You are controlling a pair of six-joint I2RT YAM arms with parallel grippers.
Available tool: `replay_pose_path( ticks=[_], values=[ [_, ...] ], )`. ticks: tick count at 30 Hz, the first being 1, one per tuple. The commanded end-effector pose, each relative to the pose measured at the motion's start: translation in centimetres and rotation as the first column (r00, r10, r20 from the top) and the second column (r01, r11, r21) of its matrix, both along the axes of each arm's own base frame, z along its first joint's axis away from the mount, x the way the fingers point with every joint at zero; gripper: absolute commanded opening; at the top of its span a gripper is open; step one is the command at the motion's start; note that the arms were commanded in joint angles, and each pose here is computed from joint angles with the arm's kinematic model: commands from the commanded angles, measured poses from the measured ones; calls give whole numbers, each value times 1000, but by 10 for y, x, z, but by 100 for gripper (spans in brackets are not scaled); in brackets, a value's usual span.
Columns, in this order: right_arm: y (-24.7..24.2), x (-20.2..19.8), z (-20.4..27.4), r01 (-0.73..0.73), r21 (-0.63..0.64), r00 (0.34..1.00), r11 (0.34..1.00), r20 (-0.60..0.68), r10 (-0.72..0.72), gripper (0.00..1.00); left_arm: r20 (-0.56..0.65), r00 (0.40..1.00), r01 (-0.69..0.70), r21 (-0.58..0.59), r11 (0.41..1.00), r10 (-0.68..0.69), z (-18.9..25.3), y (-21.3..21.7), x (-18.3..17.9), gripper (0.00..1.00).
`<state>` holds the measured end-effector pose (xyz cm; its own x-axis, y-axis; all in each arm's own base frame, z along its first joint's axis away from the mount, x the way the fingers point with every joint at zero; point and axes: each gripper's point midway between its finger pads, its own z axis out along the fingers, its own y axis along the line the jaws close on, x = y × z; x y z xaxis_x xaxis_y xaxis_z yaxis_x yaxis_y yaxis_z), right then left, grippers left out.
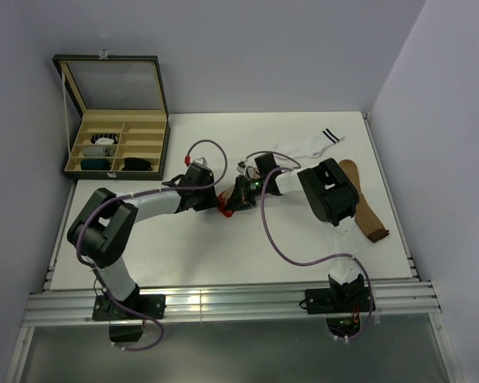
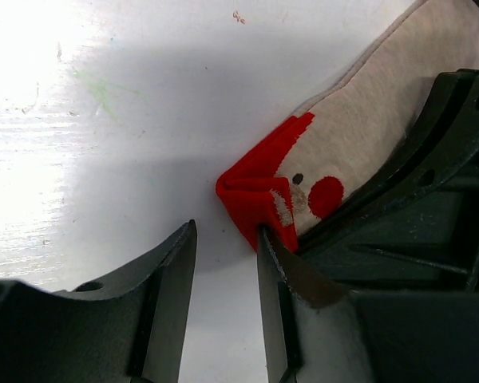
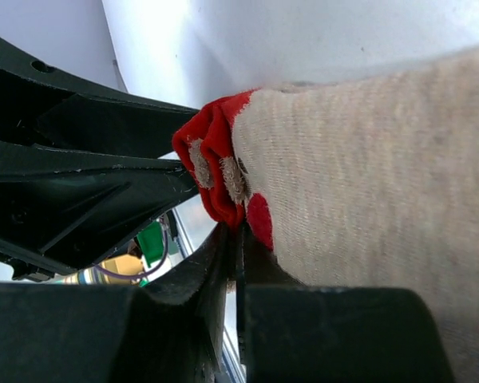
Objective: Roll the socks
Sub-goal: Roll the sock at the center of the board.
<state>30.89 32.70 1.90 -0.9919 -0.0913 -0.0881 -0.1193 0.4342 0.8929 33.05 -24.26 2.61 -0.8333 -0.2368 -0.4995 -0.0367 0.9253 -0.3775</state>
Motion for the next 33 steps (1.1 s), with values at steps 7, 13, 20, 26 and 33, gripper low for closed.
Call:
replay_pose_path(
  ticks=[7, 13, 20, 26, 33],
  values=[
    [-9, 7, -13, 29, -98, 998, 995, 60, -23, 25, -36, 999, -34, 99, 994, 38, -20, 10, 6, 41],
    [-14, 12, 8, 61, -140, 979, 988, 201, -32, 33, -70, 997, -30, 128, 991, 40, -29, 11, 6, 41],
    [-20, 13, 17, 100, -219, 940, 971, 341, -20, 39, -70, 997, -29, 129, 991, 38, -26, 8, 9, 40],
    [-19, 12, 20, 126, -255, 911, 959, 412, -10, 52, -61, 998, -27, 104, 994, 33, -19, 2, 12, 40],
    [-22, 15, 23, 197, -340, 850, 920, 527, 13, 59, -61, 998, -19, 65, 998, 23, -11, -6, 12, 40]
  ],
)
